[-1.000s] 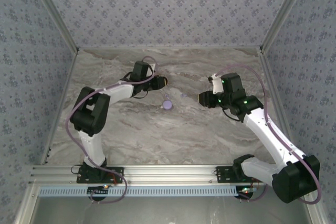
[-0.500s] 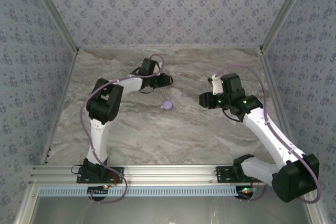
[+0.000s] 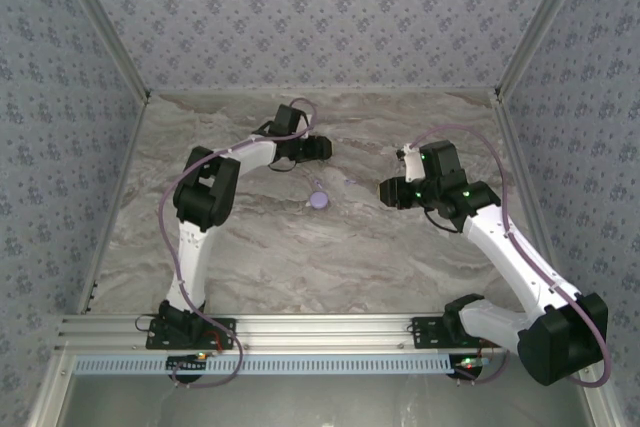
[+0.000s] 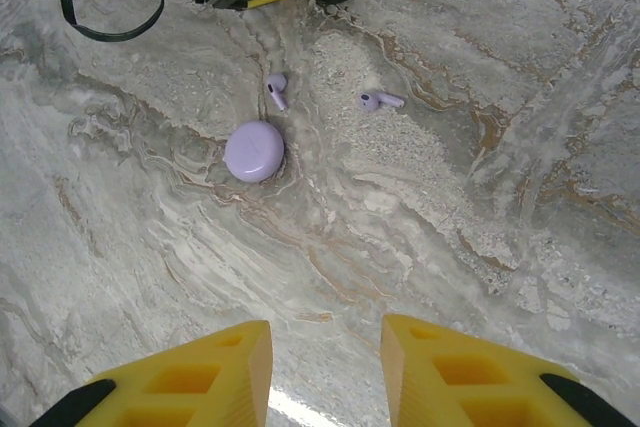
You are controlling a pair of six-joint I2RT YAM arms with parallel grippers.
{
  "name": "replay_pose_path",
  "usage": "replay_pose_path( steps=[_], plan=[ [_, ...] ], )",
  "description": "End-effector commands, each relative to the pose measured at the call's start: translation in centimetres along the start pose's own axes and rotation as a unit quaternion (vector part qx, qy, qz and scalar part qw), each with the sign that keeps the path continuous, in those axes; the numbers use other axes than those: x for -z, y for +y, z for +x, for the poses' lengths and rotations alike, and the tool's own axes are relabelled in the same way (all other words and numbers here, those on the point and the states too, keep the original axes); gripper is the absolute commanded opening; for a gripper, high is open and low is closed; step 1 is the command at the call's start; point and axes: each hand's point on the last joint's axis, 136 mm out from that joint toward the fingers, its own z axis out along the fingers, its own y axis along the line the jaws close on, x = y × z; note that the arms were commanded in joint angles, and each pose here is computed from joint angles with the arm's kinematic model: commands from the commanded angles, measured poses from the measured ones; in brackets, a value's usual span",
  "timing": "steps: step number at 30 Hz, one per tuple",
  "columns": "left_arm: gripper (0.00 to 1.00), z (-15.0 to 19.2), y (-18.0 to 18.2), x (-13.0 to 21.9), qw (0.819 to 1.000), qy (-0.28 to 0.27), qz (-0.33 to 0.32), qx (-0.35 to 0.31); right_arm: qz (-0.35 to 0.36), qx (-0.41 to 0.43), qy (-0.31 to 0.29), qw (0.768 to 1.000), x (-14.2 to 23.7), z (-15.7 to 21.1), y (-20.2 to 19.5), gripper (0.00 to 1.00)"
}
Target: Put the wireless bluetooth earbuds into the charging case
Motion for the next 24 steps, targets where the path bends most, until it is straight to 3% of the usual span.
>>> replay_pose_path(
  steps=[1, 10, 18, 24],
  plan=[
    [0.62, 0.0, 1.7, 1.0, 0.998, 0.005, -0.054, -0.015, 0.014, -0.005, 0.009, 1.0, -0.1, 0.5, -0.7, 0.36],
    [0.64, -1.2, 1.0, 7.3, 0.987, -0.033, -0.129, -0.084, 0.022, -0.004, 0.014, 1.0, -0.3, 0.8, -1.1, 0.37],
    [0.64, 3.4, -0.5, 10.9, 0.979, -0.02, -0.16, -0.123, 0.032, -0.01, 0.016, 0.999, -0.8, 1.2, -1.8, 0.42],
    [0.64, 7.3, -1.7, 10.8, 0.978, 0.021, -0.148, -0.148, 0.027, -0.023, 0.026, 0.999, -1.7, 1.5, -1.9, 0.44]
  ],
)
